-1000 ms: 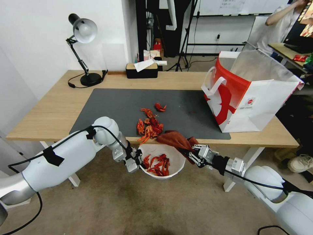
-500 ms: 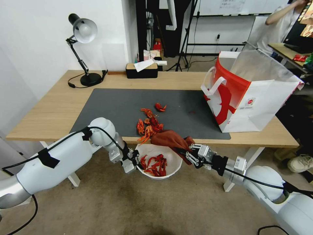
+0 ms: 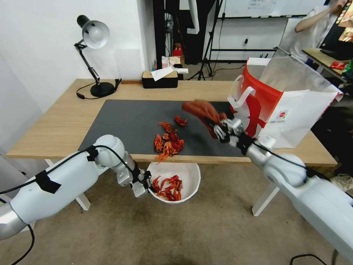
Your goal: Sweep shrimp from table into container with towel, then put container into takeout bag.
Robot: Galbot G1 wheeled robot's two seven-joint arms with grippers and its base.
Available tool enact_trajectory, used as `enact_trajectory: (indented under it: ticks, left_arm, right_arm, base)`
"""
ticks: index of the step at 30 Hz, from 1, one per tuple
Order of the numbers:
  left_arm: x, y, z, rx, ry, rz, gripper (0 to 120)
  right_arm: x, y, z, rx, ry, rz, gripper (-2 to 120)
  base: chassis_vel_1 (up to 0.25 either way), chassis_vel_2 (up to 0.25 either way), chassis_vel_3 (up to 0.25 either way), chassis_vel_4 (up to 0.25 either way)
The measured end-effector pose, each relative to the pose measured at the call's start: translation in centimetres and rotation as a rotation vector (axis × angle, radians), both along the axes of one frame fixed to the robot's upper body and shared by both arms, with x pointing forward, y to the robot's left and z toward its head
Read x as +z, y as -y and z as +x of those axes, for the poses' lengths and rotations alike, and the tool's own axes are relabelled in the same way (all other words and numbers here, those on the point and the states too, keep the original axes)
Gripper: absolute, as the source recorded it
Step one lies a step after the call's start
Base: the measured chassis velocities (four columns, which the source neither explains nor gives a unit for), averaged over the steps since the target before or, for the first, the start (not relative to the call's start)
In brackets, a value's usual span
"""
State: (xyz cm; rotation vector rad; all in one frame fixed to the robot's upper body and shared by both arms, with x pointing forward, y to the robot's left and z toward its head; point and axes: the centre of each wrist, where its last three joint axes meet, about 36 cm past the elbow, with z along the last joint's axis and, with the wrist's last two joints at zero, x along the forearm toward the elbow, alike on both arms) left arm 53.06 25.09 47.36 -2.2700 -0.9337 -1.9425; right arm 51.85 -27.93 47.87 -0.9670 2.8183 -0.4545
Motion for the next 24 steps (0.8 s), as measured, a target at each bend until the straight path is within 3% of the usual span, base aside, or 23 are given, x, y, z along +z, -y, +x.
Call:
enact_trajectory:
  ticks: [1, 3, 5, 8, 15, 24]
  left_arm:
    - [0.1, -0.2, -0.1, 0.003, 0.001, -0.002, 0]
    - [0.1, -0.4, -0.1, 0.006, 0.001, -0.002, 0]
    - [-0.1, -0.9, -0.2, 0.014, -0.002, -0.004, 0]
    - [-0.2, -1.1, -0.3, 0.02, -0.004, -0.01, 0]
    - [-0.3, -1.9, -0.3, 0.036, -0.003, -0.022, 0]
    - [-0.5, -2.7, 0.1, 0.049, -0.008, -0.031, 0]
  right_arm:
    - [-0.4, -0.7, 2.0, -0.005, -0.004, -0.029, 6]
    - [-0.8, -1.0, 3.3, -0.011, -0.007, -0.05, 6]
    - [-2.3, -2.5, 7.1, -0.032, -0.014, -0.112, 6]
    - [-2.8, -4.4, 9.4, -0.02, -0.009, -0.143, 6]
    - [-4.6, -7.1, 12.8, -0.009, -0.03, -0.195, 6]
    - [-6.1, -6.3, 14.3, -0.011, -0.061, -0.223, 6]
  base:
    - [0.0, 0.0, 0.0, 0.0]
    - [0.0, 0.0, 0.0, 0.0]
    - [0.0, 0.0, 0.0, 0.0]
    - [0.0, 0.0, 0.0, 0.0]
    - [0.0, 0.0, 0.0, 0.0]
    - [0.0, 0.0, 0.0, 0.0]
